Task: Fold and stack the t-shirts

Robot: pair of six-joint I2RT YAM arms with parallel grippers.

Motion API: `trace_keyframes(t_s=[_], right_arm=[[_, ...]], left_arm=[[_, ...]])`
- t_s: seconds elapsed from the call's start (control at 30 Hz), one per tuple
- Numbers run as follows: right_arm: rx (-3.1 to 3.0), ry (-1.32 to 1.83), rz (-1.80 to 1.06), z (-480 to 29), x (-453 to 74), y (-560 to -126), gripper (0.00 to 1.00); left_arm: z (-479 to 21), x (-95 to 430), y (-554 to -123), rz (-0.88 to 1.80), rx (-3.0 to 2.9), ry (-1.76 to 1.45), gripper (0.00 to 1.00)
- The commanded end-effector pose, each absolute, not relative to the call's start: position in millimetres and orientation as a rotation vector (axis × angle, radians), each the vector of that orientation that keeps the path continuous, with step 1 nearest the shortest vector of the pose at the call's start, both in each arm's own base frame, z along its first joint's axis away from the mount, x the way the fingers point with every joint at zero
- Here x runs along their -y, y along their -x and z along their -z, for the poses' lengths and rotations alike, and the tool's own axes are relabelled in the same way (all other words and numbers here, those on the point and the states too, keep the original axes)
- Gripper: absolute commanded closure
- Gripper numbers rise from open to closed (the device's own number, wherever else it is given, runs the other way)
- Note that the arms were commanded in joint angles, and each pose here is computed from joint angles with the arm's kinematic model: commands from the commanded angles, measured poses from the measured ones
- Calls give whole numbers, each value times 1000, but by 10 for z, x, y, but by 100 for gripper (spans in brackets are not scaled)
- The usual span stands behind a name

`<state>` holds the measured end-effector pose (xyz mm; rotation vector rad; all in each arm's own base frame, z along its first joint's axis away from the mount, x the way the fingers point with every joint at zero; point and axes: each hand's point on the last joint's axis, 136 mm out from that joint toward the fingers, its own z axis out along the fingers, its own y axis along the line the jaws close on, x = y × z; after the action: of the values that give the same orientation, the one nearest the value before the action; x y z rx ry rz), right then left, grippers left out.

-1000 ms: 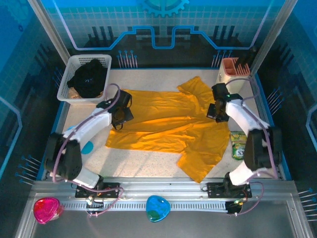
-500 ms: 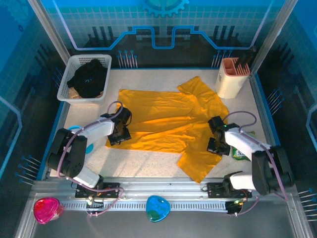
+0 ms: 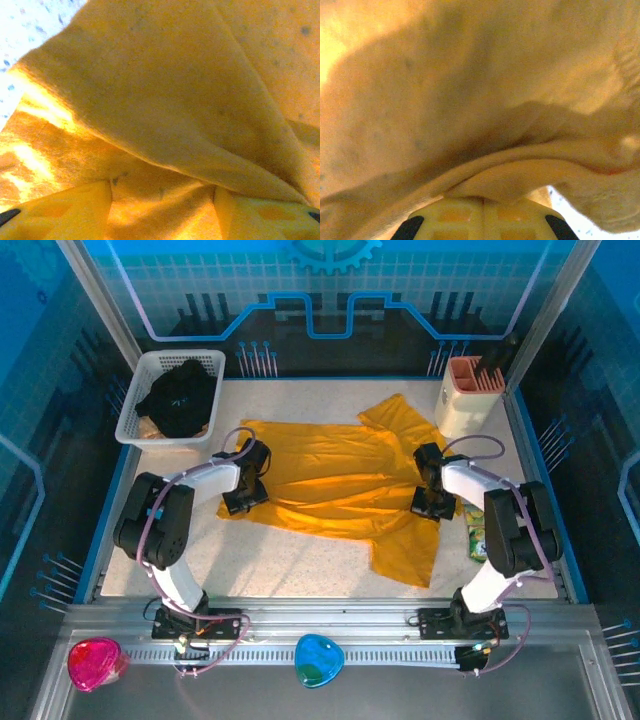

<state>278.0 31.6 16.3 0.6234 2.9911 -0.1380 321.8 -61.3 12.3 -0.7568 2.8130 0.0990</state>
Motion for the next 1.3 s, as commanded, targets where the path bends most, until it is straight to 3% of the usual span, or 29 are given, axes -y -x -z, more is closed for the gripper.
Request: trace_keyframes(t_s=[0.0,0.33,0.6,0.7,1.07,1.27], right_arm=[[-2948,-641,179,-193,-165,-2955,100],[-2909,-616,109,-291,-72,-3149,100],[-2770,-377,-188,-1031,-501,-3271,100],[-2734,-320,-279,-1168,-636,-3472,100],[-2801,-228,-300,-737,-872,-4652,100],[-2897,-259,-197,-412,-795,-4876,100]], left_arm=[[-44,456,-3237,-185,-2822,758,42],[-221,539,-3346,-79,-2793,757,43],[-1172,795,-3484,80,-2670,627,31],[-1313,850,-3680,87,-2662,584,30],[-577,1162,-4700,149,-2767,596,41],[-326,1113,-4854,60,-2785,608,41]])
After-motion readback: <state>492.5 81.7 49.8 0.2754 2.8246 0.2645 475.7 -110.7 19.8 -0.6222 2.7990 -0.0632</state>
